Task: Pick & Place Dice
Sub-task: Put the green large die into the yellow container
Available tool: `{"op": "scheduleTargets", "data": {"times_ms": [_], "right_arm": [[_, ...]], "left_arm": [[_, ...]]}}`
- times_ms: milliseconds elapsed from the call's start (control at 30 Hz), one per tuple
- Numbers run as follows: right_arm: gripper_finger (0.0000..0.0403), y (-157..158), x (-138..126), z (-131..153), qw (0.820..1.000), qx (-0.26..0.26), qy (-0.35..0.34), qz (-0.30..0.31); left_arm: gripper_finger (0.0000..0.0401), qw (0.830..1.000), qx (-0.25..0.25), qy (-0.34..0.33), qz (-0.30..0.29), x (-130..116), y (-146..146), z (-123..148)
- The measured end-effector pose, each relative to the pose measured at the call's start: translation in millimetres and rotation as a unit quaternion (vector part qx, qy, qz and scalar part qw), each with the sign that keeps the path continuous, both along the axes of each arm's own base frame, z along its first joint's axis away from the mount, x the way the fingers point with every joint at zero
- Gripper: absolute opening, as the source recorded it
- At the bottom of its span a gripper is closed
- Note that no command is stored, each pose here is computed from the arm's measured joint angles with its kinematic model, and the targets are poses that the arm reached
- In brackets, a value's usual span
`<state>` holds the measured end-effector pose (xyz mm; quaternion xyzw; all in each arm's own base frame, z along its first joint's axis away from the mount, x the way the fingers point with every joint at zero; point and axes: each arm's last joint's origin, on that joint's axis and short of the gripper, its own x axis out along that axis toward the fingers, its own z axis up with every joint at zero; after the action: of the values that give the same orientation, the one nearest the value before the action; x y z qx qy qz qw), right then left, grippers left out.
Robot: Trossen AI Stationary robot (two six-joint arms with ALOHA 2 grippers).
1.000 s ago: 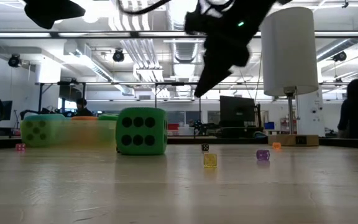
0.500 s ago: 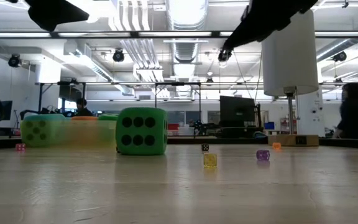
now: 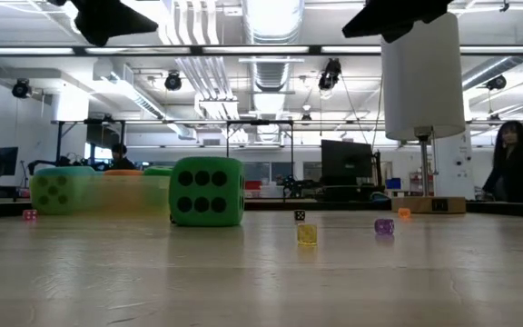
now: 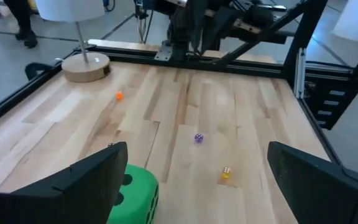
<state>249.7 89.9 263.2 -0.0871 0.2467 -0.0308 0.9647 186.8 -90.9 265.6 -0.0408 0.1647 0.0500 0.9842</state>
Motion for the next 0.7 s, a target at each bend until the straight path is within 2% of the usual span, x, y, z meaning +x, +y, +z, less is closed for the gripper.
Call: {"op": "scheduleTargets", "data": {"times_ms": [200, 367, 500, 700], "right_arm": [[0.0028, 9.4, -6.1, 4.9, 1.000, -0.003, -0.012, 0.025], [0.0028, 11.8, -9.2, 11.1, 0.999, 0.002, -0.030, 0.033], [0.0028, 11.6, -9.4, 10.9, 0.999, 0.002, -0.029, 0.033], [0.0028, 11.8, -8.8, 12.9, 0.999, 0.007, -0.039, 0.032]], "left_arm": [[0.0390, 1.000, 0.000, 0.020, 0.016, 7.9, 17.8, 3.3], [0.0388, 0.999, 0.029, 0.042, 0.008, 11.1, 28.2, 9.3], [0.0390, 0.998, 0.036, 0.053, 0.026, 13.3, 37.0, 10.6], [0.0388, 0.996, 0.040, 0.080, 0.031, 31.2, 51.1, 16.3]]}}
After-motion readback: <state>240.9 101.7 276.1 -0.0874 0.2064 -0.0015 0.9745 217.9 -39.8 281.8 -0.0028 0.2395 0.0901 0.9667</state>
